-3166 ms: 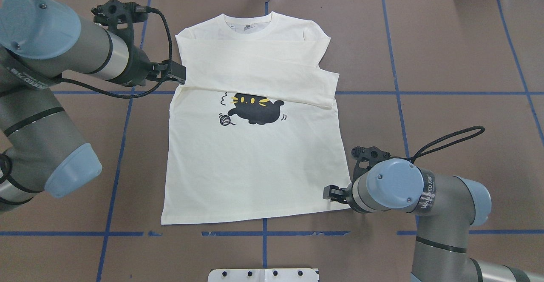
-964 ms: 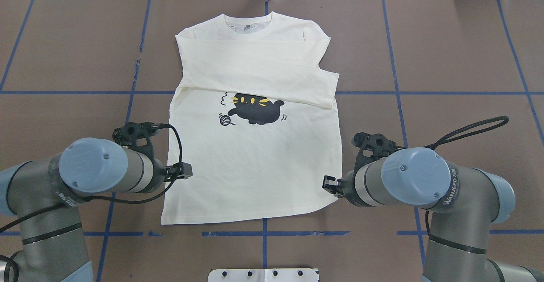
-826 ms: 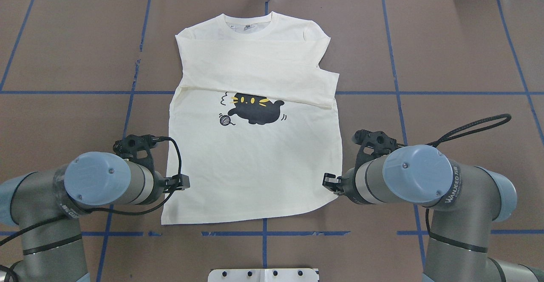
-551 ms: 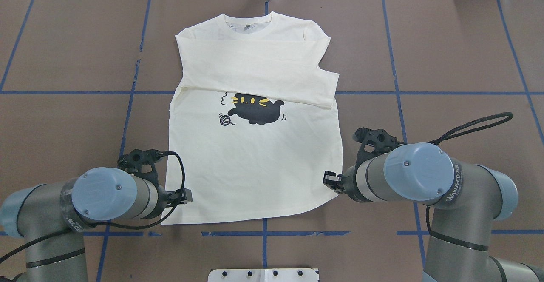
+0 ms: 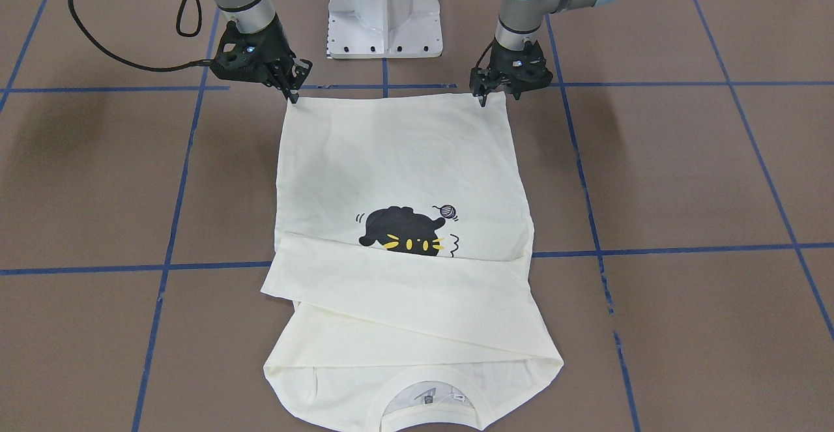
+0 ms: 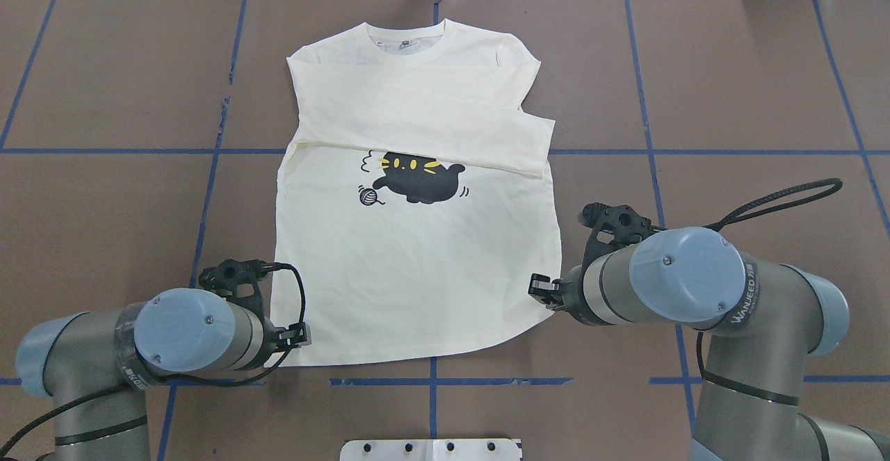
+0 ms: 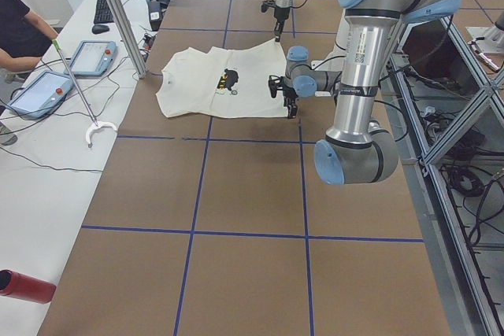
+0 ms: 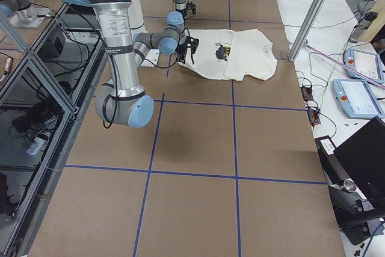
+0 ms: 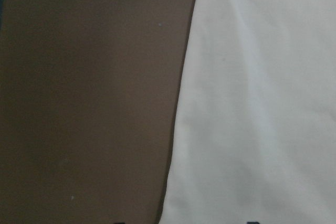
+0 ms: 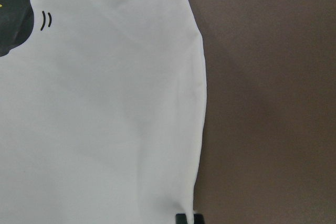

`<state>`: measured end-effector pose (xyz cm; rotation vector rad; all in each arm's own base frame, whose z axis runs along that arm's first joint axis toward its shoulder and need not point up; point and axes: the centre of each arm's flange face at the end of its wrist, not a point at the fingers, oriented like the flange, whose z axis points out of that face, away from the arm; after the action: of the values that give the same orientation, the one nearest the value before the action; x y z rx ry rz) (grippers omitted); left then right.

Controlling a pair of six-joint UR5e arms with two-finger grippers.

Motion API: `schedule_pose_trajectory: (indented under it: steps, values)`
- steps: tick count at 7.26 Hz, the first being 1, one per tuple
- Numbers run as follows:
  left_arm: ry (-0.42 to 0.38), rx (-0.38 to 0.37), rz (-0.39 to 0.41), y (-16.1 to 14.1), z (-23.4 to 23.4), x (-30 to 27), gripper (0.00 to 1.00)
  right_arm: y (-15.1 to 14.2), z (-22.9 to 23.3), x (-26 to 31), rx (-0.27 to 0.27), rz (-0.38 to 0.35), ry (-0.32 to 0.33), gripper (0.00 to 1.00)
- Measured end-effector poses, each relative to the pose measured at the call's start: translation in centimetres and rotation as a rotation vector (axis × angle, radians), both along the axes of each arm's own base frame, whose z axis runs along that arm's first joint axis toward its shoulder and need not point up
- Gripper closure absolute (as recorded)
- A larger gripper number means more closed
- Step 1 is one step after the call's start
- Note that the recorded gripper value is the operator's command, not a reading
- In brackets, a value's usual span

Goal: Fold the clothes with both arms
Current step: 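Grasp the near hem corners with both grippers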

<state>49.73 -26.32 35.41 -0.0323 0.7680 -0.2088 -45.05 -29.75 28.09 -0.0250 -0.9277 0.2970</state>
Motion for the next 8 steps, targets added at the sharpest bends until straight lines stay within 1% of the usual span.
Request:
schedule_pose_trajectory:
  steps: [2,7,8]
  values:
    - [0.008,0.003,0.003,0.21,-0.38,-0.03,0.37,-0.15,-0.06,0.07,0.000,0.002,-0.001,1.00]
    - [0.005,0.004,0.018,0.95,-0.25,0.40,0.38,-0.56,-0.08,0.37,-0.002,0.008,-0.002,1.00]
    - [0.001,0.007,0.016,0.94,-0.09,0.47,0.48,-0.59,-0.08,0.40,-0.003,0.008,-0.003,1.00]
